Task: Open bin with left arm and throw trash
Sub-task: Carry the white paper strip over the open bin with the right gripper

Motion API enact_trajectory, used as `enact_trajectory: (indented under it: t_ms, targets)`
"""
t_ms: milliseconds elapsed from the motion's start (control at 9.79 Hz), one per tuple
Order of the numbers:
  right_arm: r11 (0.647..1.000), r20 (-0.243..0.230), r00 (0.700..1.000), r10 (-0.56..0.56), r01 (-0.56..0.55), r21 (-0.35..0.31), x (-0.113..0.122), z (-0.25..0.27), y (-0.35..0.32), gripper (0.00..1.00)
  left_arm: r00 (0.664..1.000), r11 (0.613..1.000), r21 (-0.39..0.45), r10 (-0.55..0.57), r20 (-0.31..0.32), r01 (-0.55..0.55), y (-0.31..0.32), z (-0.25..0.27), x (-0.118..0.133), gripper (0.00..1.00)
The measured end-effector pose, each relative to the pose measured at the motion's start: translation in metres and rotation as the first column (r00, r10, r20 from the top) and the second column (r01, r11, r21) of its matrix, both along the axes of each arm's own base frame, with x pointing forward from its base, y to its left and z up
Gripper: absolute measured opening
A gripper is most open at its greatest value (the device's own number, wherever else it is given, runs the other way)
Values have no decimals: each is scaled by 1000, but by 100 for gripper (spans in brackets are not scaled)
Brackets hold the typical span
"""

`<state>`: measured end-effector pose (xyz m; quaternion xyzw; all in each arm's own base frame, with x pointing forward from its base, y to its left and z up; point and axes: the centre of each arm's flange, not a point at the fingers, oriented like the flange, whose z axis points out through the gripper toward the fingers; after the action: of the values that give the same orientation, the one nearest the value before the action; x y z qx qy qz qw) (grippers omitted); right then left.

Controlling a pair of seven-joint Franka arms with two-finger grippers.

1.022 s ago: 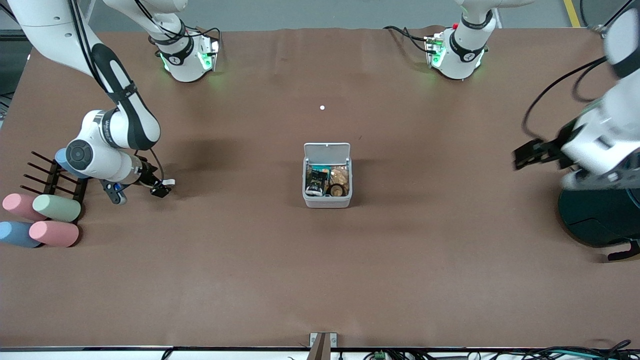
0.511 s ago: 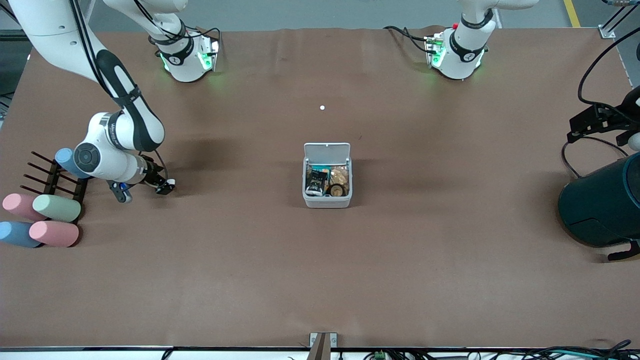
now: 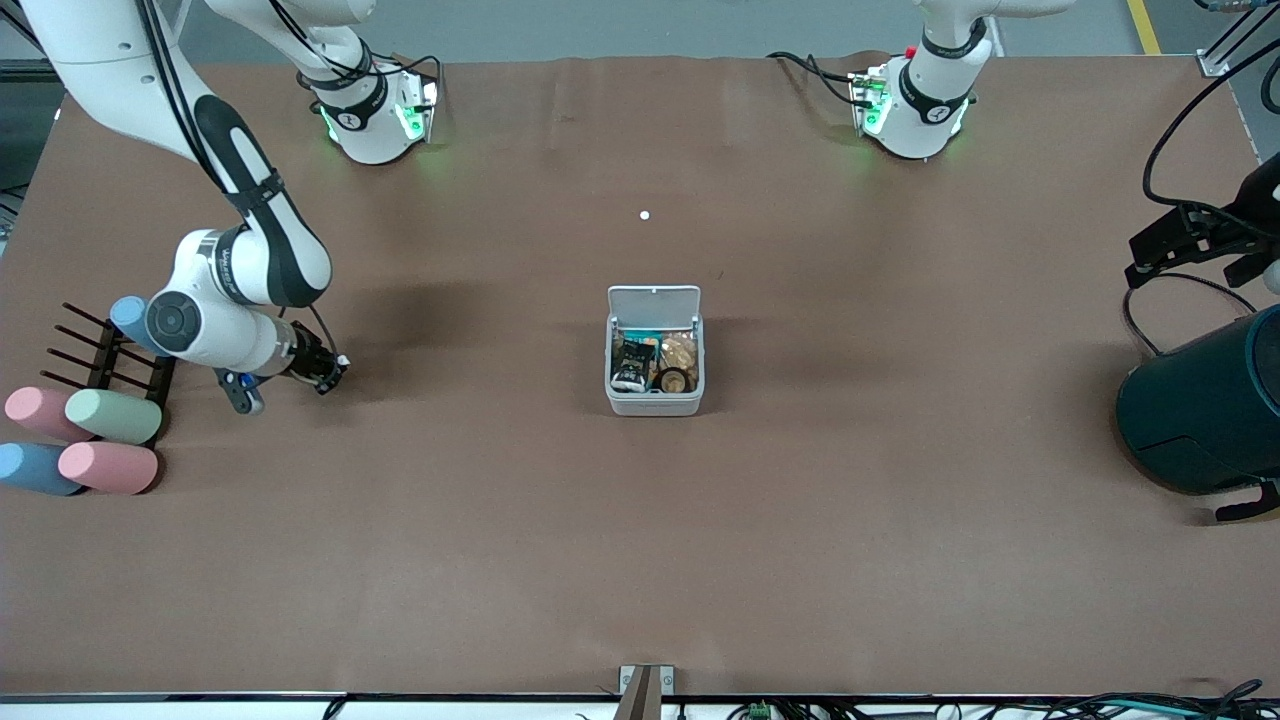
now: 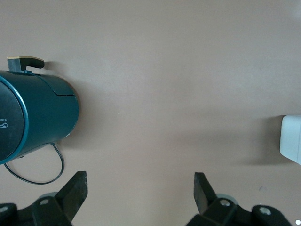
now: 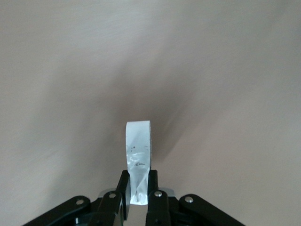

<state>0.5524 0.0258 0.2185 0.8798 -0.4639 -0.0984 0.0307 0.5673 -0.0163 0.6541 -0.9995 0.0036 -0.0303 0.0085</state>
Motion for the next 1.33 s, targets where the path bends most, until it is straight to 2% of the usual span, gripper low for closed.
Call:
enact_trajectory:
  t_ms: [204,307,409,613,818,1022,1328]
  targets:
    - [998,-18,998,60,-60,-3,37,71,66,19,1000,1000,0,27,-7,-27,11,-4,2,100]
    - [997,10,997,77,-77,-6,49,110,108,19,999,999,0,36,-12,-36,14,-7,3,100]
    - [998,76,995,68,-68,-7,55,147,162,19,999,999,0,37,-14,-37,15,-8,4,100]
    - [1000,190,982,1,-2,3,42,199,283,19,999,999,0,37,-14,-37,15,-8,4,100]
    - [999,253,968,3,-15,47,34,199,362,19,999,999,0,39,-14,-39,16,-8,4,100]
    - [995,310,951,-2,-31,99,32,165,412,18,999,999,0,39,-14,-39,16,-8,4,100]
    - [991,303,952,43,-79,108,8,136,455,18,999,999,0,39,-14,-39,16,-8,4,100]
